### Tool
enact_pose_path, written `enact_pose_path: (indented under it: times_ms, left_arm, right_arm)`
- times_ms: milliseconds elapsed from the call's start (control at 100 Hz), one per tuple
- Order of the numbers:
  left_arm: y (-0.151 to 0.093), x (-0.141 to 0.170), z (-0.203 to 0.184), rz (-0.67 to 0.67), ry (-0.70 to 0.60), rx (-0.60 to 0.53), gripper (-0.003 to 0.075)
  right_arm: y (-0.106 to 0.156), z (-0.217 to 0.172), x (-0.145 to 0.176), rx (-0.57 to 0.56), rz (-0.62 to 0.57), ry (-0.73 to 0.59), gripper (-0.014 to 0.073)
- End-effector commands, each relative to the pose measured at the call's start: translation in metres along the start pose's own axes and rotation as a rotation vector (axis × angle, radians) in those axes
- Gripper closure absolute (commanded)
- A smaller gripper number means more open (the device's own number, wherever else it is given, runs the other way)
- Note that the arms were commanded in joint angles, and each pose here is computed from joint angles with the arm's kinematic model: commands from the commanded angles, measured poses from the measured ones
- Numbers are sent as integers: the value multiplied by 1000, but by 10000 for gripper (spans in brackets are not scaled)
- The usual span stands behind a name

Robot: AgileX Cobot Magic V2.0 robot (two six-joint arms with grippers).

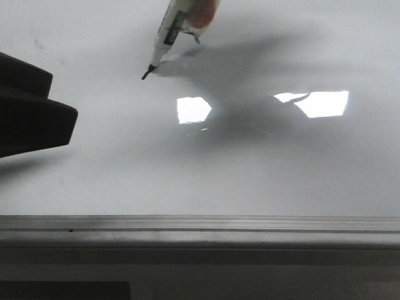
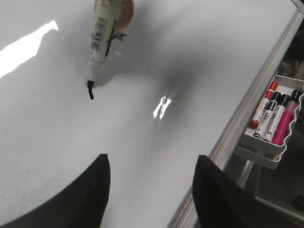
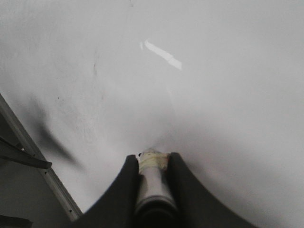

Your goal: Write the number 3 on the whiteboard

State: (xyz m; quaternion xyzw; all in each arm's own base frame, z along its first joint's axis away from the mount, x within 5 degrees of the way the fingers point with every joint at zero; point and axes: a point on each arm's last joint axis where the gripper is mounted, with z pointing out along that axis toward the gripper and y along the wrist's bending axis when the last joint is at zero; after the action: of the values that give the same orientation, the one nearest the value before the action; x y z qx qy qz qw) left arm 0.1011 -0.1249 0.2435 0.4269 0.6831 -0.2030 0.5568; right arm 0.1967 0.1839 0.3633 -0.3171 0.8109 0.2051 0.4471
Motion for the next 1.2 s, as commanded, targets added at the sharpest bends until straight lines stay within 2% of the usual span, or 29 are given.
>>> enact_pose_path:
  times_ms: [0,170,330,640,870,1190]
  left_arm:
    - [1,-17,-2,-23,-114,-1,367]
    - [1,-17,-2,-23,-114,-1,367]
    - [1,-17,-2,-23,-114,-1,367]
    - [1,-17,-2,-23,-114,-1,367]
    - [1,-17,-2,-23,-114,-1,367]
    - [0,-22,0,-9,-171,8,367]
  right_arm:
    - [-7,-21,-16,43,-42,-89,659]
    - [-2,-17,0,15,-37,30,659]
    - [13,3,3,-32,-69,40,659]
    - [15,-5,17,-29,-70,179,656]
    - [37,21,17,-91,-103,118,656]
    - [57,1,8,-163,-126,28,657]
